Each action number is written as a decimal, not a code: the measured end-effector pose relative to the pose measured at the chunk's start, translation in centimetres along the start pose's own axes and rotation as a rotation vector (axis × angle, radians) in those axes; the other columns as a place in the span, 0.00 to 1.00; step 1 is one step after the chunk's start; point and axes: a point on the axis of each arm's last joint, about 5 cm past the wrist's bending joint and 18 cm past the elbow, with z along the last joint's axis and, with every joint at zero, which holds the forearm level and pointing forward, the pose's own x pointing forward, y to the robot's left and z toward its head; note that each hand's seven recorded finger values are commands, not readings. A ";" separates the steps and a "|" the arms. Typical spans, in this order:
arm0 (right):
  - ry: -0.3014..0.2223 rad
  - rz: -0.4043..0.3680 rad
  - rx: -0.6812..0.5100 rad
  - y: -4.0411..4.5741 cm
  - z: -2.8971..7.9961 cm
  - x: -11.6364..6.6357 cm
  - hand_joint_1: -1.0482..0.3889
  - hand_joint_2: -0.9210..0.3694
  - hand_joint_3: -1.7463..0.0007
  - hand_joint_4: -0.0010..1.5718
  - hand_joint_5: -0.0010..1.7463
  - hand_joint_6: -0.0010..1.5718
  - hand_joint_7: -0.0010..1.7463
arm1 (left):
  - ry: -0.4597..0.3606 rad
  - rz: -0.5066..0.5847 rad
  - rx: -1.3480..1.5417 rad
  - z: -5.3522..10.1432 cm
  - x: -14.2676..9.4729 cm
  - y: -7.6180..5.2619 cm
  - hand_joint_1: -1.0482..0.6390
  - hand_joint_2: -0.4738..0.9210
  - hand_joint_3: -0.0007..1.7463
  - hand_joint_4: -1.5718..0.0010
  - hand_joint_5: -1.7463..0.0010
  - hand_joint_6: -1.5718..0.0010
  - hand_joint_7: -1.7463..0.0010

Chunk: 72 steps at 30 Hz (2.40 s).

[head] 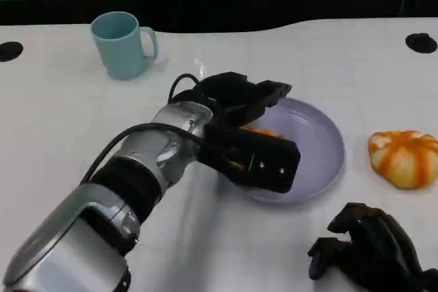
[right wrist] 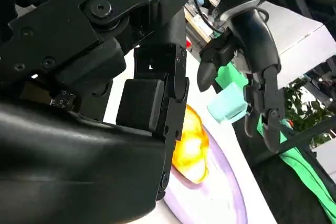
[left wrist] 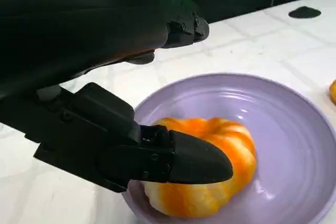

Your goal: Grasp the bread from the table and place it into the plate.

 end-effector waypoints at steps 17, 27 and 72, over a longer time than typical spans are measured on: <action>-0.005 -0.002 -0.006 0.00 0.0 0.0 0.00 0.15 1.00 1.00 0.43 1.00 0.21 | -0.189 0.300 -0.639 -2.9 -5.8 -4.9 0.16 1.00 0.24 0.71 0.63 0.72 0.92; -0.005 -0.001 -0.005 0.01 0.0 0.0 0.00 0.15 1.00 1.00 0.42 1.00 0.21 | -0.246 0.474 -1.046 -2.6 -8.2 -8.4 0.22 1.00 0.22 0.69 0.08 0.66 0.48; -0.004 0.012 0.011 -0.38 0.3 0.1 0.02 0.16 1.00 1.00 0.41 1.00 0.19 | -0.328 0.335 -1.945 -4.0 -15.1 -14.6 0.16 1.00 0.11 0.43 0.00 0.57 0.00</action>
